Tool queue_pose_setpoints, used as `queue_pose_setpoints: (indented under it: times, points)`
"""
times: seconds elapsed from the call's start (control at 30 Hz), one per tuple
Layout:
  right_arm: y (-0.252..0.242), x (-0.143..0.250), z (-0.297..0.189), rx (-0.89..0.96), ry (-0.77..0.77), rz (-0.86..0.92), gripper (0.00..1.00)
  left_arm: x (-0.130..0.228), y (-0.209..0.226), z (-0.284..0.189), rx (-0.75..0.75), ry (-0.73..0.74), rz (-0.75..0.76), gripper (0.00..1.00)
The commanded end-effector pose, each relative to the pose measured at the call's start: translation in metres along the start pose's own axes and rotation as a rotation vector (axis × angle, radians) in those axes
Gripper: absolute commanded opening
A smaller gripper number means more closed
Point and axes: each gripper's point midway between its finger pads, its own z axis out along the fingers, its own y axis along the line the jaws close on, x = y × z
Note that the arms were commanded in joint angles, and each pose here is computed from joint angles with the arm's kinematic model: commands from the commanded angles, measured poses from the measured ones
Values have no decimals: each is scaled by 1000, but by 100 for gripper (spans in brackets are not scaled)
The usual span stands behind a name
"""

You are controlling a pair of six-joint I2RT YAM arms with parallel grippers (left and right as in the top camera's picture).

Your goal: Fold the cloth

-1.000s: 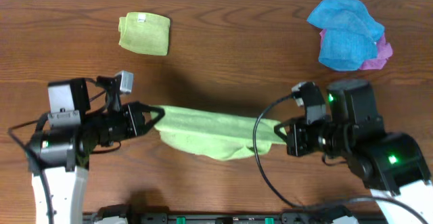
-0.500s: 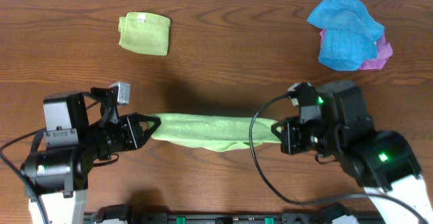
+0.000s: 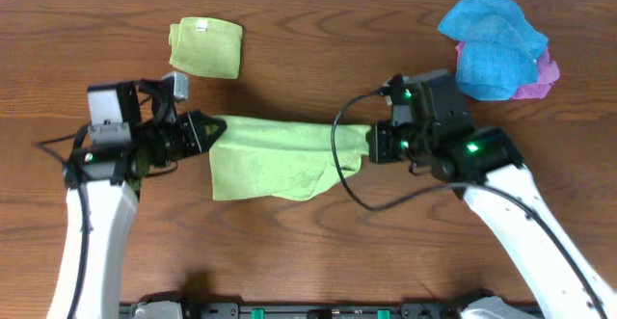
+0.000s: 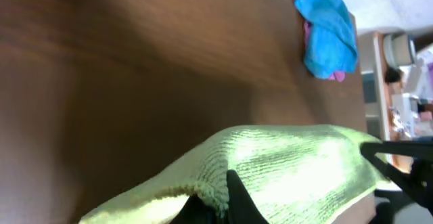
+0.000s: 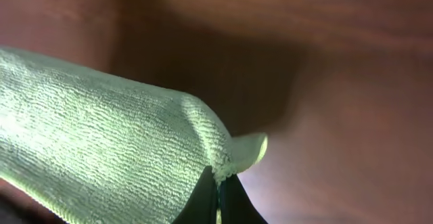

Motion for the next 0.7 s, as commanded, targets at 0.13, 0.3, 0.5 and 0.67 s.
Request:
queue_pose_setpoints:
  times: [0.13,0.3,0.5,0.67]
  points:
    - [-23,-33,59,89,-79,0,1,-35,39,47,-16,-48,-35,6]
    - [-33,-61,94,117,-175,-20,1,-57,50,77,16,-101,-23,6]
    - [-37,-75,118,107,-228,-22,34,-63,66,102,25,-112,-40,38]
    - [-40,-80,116,127,-249,-21,65,-74,69,102,2,-159,-17,95]
